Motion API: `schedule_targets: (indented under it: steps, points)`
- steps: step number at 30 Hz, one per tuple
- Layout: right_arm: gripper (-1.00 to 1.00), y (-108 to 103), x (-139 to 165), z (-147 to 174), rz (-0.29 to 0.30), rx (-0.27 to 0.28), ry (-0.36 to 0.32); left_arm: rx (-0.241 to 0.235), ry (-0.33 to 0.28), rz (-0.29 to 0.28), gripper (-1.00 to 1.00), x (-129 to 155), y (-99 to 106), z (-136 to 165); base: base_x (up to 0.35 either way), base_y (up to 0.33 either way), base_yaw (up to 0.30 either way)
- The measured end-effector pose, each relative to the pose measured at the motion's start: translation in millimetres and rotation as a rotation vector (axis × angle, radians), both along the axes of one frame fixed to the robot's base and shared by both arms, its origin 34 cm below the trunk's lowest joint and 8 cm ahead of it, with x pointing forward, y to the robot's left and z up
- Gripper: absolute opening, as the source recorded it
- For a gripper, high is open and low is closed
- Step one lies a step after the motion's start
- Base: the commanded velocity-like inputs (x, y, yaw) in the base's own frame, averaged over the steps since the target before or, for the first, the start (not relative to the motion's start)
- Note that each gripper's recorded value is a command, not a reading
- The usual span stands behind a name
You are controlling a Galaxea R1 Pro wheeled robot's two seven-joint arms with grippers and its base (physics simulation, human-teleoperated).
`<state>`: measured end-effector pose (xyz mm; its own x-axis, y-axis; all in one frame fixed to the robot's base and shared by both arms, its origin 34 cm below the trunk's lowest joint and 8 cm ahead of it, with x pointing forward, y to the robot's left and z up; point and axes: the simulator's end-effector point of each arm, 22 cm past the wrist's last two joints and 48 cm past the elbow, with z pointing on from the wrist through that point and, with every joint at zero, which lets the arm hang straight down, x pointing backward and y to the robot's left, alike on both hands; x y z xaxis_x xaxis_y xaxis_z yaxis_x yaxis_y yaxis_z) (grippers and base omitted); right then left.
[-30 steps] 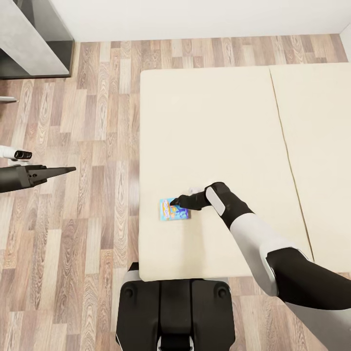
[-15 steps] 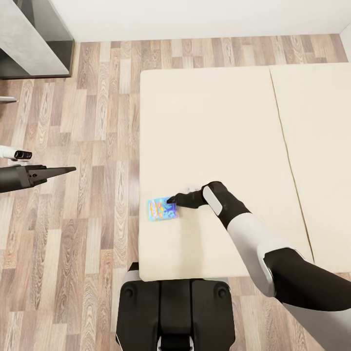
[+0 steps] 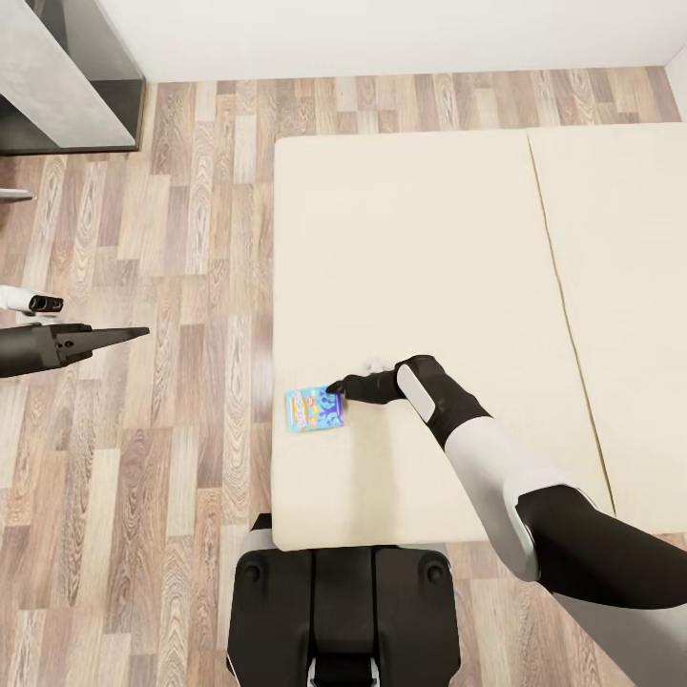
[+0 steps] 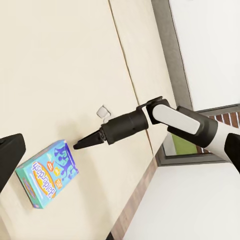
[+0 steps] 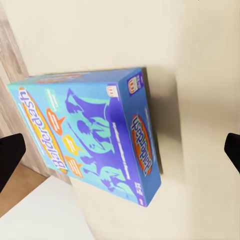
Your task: Put all the toys in the child's room - the three board games (two on the bed and one on the table), the two jigsaw puzzles on the table, and the tennis ball on the table - inside the toy box on the table in the child's room.
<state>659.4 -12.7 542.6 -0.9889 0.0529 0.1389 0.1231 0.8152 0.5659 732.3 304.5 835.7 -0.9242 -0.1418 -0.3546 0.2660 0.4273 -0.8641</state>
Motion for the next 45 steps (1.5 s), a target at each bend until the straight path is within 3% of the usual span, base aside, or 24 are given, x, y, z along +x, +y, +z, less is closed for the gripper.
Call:
schedule_targets:
  steps: [45]
  points:
    - [1.00, 0.6, 1.7, 0.2, -0.002, 0.003, -0.008, 0.000, 0.000, 0.000, 1.00, -0.1, -0.6, -0.6, 0.000, 0.001, 0.000]
